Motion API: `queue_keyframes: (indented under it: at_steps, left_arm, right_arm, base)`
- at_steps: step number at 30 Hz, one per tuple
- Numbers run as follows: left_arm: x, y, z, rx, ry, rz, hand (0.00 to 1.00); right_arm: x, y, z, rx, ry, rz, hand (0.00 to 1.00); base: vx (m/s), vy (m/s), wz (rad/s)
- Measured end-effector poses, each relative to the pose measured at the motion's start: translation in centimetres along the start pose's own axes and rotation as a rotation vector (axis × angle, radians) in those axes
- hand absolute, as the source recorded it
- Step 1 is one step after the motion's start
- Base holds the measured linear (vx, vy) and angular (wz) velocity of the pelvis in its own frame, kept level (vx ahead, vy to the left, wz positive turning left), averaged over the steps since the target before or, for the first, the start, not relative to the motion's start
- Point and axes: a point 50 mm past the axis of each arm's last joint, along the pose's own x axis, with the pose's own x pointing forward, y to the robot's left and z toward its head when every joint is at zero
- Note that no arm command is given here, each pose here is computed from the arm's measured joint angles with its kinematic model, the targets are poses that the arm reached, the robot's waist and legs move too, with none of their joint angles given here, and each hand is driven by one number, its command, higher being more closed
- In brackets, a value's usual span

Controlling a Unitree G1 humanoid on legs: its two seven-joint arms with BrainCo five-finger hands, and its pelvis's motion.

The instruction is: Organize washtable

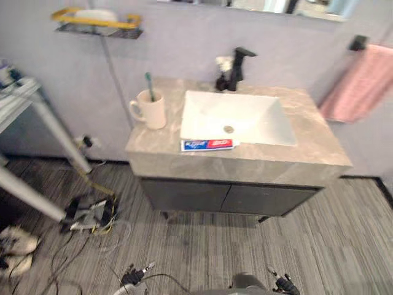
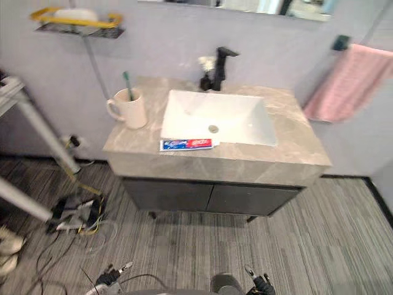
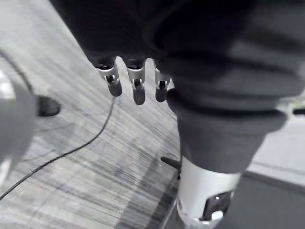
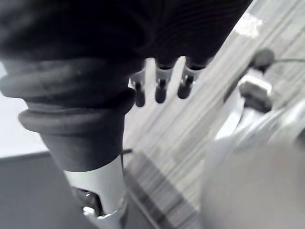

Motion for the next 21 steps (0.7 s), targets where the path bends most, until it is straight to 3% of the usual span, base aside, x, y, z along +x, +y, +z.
queue_keyframes:
  at_steps: [7,15,21]
  left_arm:
    - [-0.6,-5.0,-1.3,0.024,0.039,-0.139,0.00]
    - [-0.6,-5.3,-1.0,0.014,0.014,-0.162,0.00]
    - [-0.6,-5.0,-0.8,-0.002,0.006,-0.148,0.00]
  right_arm:
    - [0.6,-0.5,1.9,-0.059,-0.031,-0.024,0.00]
    - [0.8,1.9,2.8,-0.082,-0.073,0.046,0.00]
    - [1.1,3.6,5.1,-0.111,-0.142,0.092,0.00]
  base:
    - [0.17,0.035,-0.26]
    - [0.05,0.025,0.25]
    - [0.09,0.229,0.06]
